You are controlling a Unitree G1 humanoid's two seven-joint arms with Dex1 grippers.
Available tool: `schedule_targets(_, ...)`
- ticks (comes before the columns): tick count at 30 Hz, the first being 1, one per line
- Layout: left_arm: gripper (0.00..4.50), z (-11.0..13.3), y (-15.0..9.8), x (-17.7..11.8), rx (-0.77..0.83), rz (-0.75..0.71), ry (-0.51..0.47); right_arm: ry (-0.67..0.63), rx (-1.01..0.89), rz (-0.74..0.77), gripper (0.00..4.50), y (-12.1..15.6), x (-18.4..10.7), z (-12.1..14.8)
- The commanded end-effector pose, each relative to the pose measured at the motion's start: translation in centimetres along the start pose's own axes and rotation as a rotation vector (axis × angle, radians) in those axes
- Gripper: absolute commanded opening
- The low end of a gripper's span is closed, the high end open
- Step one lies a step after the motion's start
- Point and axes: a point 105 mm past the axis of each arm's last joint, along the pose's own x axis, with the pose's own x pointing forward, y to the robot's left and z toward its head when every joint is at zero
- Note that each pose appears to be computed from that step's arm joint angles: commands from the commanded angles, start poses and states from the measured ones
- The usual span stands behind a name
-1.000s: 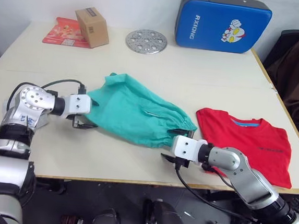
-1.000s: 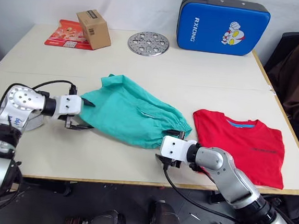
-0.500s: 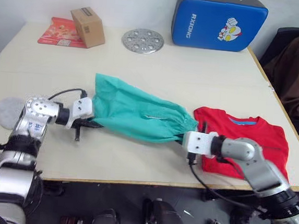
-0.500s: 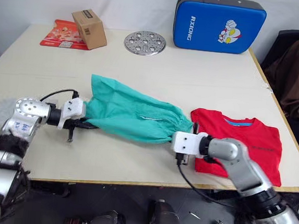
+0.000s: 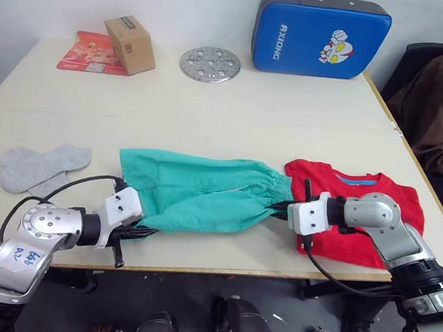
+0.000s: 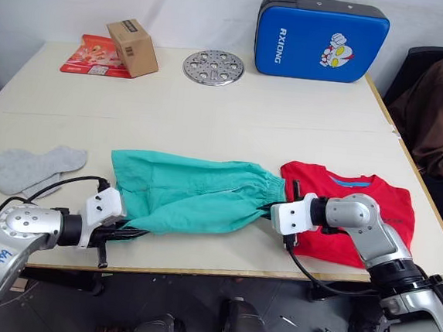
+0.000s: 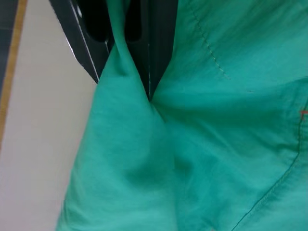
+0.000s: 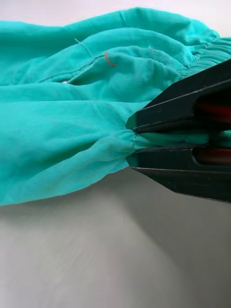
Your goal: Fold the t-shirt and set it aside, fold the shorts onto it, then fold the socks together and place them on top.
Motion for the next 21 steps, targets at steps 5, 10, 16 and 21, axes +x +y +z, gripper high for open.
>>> schedule_targets(5, 2.30, 2.5, -0.6, -3.5, -0.121, -0.107, -0.146, -0.172, 0.303, -0.002, 2.71, 0.1, -3.3, 4.4)
schedule_targets(10, 2.62, 5.8, -1.1, -7.1, -0.250, -0.300, -0.317, -0.389, 0.695, 0.049, 4.13, -0.6, -5.0, 8.9)
schedule_targets(16, 2.04, 5.9, 4.7, -3.0, -0.215, -0.055, -0.315, -0.369, 0.881, -0.130, 3.55, -3.9, -0.2, 8.5)
schedule_targets(21, 0.44, 5.5, 7.1, 0.8, -0.236, -0.010, -0.319, -0.304, 0.954, -0.144, 1.81, -4.3, 4.8, 7.8)
